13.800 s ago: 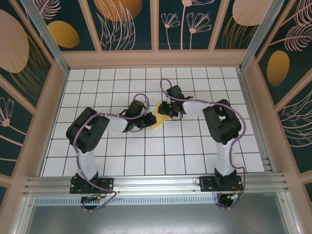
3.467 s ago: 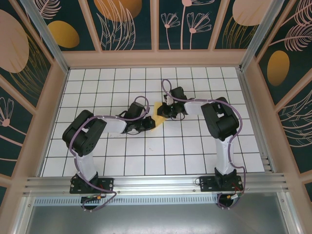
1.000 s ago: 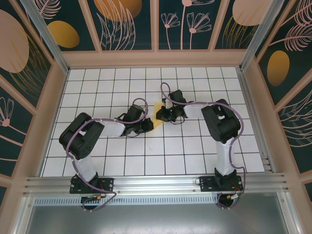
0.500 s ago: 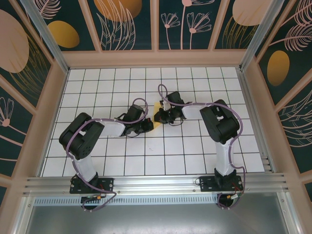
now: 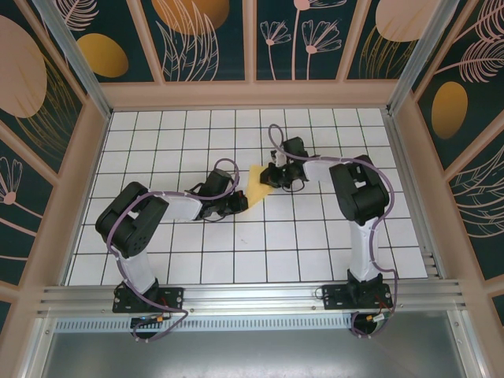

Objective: Fold a paper plane with a square sheet of paper (pick it up from the middle)
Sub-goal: Fourth fold the wing at the center of the table, then pick up the paper from the center of the table.

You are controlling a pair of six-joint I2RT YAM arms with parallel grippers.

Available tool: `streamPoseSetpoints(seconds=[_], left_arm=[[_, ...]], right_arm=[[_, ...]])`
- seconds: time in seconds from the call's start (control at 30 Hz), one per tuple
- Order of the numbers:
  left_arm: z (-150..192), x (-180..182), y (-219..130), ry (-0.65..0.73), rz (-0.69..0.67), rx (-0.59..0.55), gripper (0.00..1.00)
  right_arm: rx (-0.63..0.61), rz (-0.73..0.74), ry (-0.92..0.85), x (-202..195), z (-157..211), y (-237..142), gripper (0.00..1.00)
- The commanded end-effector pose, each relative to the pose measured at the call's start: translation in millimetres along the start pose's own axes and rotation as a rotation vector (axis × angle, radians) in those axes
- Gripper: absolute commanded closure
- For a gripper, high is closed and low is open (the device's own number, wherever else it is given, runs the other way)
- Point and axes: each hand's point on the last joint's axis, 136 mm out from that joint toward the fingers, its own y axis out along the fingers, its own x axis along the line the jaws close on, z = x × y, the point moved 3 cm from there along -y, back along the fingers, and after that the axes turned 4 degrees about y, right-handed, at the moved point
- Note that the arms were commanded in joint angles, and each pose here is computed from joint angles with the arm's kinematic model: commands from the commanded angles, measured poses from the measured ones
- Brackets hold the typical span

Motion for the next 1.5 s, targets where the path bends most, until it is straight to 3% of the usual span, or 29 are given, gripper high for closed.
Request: streamPoseSetpoints(seconds=[0.0,0.17,0.3,0.4,0.63,0.93,1.2,1.47], left_arm=[[37,30,6,-0.048,-0.096,0.133,1.0],[32,24,5,-0.029,-0.074,0.121,1.0],[20,11,0,0.0,-0.034,0.082,0.99],[4,-5,-6,0.034,0.009,0.034,0.92],[-46,-40,-26,0.105,0.062,-0.164,0.65],[-91,-35,-35,0.003,0.099,-0.326,0.45],[-98,-9,-34,-0.098,0.105,-0.325,0.37],[-101,-4,-42,-0.086,0.103,-0.343,0.22]], right_arm=[[-0.105,0.127,0.005,-39,-36,-3,0.95],[-0.199,0.18,0.007,-46,-71,-17,0.95],[-0.266,0.179,-0.018,-30,-89,-38,0.91],[-0.286,0.143,-0.036,-13,-87,-53,0.84],[-0.333,0.088,-0.004,-1,-59,-80,0.65],[-0.286,0.036,0.097,-1,-57,-54,0.54],[-0.265,0.029,0.115,-4,-65,-35,0.54],[-0.245,-0.018,0.094,0,-68,-25,0.65]])
